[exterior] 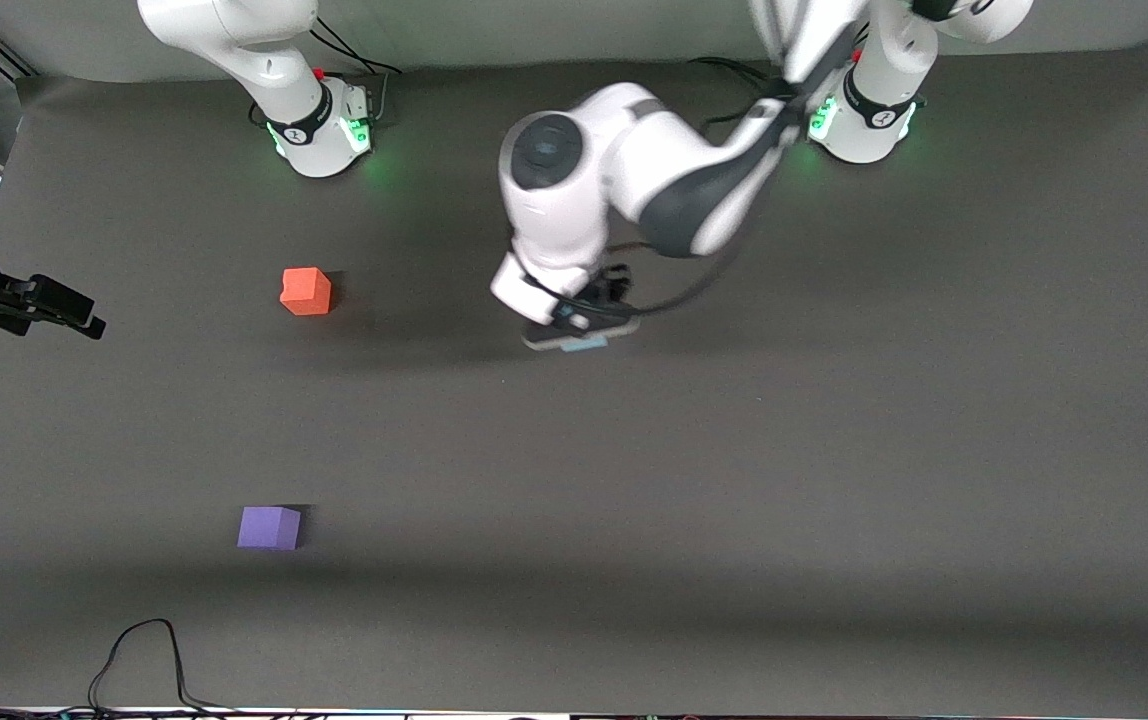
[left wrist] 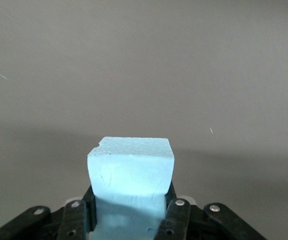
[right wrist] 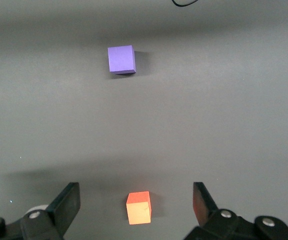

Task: Place blue block between orange and purple blocks
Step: 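Lift the blue cube and carry it toward the table's middle, then lower the blue cube onto the table and open the left gripper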

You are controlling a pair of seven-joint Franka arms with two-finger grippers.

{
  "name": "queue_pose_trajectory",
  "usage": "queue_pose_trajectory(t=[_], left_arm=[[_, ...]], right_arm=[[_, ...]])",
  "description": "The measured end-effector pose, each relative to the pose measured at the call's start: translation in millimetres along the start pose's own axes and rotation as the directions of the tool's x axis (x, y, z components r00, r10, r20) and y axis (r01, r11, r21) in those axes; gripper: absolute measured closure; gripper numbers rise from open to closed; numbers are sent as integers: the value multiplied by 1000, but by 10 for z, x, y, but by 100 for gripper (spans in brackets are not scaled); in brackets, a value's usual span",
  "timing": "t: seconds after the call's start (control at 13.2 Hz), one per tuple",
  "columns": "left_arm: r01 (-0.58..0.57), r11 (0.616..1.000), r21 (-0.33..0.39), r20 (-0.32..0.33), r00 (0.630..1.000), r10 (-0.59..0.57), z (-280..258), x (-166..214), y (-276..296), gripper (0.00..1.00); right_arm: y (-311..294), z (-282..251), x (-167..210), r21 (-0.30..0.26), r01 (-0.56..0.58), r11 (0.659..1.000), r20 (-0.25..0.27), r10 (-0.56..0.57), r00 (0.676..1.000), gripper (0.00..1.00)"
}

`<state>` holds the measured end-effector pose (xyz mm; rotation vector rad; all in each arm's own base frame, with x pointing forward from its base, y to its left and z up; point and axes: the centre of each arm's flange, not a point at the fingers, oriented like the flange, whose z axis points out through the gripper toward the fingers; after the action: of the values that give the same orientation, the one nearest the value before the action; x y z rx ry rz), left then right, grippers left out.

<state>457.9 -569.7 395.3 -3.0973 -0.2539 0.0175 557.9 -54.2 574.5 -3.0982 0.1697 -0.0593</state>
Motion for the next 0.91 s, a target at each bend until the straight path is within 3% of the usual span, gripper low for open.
queue_pose_trajectory(t=[0.15,0.3,0.53,0.91], left_arm=[[-24,1000,-2,-14,1000,24,435,-400,351,48],[-30,1000,-4,-23,999,30,915,-559,532,48],[-27,999,-18,-23,999,27,1460,-585,625,48],[-5,1000,-28,-26,1000,4,1853,-602,661,48]], right_arm=[[0,27,12,0,-1,1000,4,1,1000,0],[-3,46,21,9,-4,1000,6,4,1000,0],[-31,197,89,8,-3,1000,24,2,1000,0],[-55,448,209,-1,-1,1000,42,1,999,0]])
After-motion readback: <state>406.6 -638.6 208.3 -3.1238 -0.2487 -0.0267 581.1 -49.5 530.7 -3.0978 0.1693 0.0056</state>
